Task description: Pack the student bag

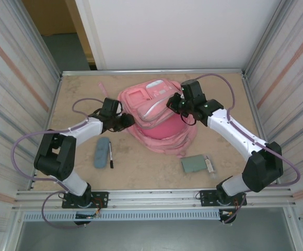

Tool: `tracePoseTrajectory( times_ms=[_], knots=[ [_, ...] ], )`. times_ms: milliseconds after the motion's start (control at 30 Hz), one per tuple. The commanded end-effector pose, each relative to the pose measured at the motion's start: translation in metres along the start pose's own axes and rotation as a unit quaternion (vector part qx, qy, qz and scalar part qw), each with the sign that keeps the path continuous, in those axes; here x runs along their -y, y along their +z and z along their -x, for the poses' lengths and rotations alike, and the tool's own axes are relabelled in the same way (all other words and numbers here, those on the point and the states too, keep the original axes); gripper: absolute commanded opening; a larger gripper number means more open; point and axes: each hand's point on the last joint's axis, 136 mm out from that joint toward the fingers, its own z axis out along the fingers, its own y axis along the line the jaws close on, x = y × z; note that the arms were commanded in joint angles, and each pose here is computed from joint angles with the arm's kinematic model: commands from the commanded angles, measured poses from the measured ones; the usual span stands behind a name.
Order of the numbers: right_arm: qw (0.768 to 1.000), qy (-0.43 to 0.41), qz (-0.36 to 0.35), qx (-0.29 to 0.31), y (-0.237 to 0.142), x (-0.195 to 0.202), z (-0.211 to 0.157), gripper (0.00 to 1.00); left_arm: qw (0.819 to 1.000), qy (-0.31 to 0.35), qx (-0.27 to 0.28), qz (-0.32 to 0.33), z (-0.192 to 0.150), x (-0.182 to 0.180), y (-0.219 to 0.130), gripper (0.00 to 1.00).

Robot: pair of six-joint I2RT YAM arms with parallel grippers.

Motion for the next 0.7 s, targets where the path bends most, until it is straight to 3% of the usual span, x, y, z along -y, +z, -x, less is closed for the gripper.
tracePoseTrajectory(
  times_ms=[0, 300, 467, 667],
  knots=[
    [0.994, 0.003, 0.075, 0.074, -0.012, -0.047, 0.036, 0.0, 0.999, 0.012, 0.023, -0.045, 0.015, 0.024, -0.014, 0.35],
    [0.991, 0.025, 0.09, 0.097, 0.005, -0.046, 0.038, 0.0, 0.997, 0.021, 0.037, -0.059, 0.06, 0.038, 0.001, 0.36],
    [0.997, 0.044, 0.024, 0.058, 0.022, -0.024, 0.011, 0.0, 0.997, 0.013, 0.043, -0.065, 0.079, 0.042, 0.001, 0.36],
    [0.998, 0.051, -0.025, 0.028, 0.047, 0.005, -0.024, 0.0, 1.0, 0.001, 0.01, -0.028, 0.07, 0.019, -0.01, 0.37]
  ],
)
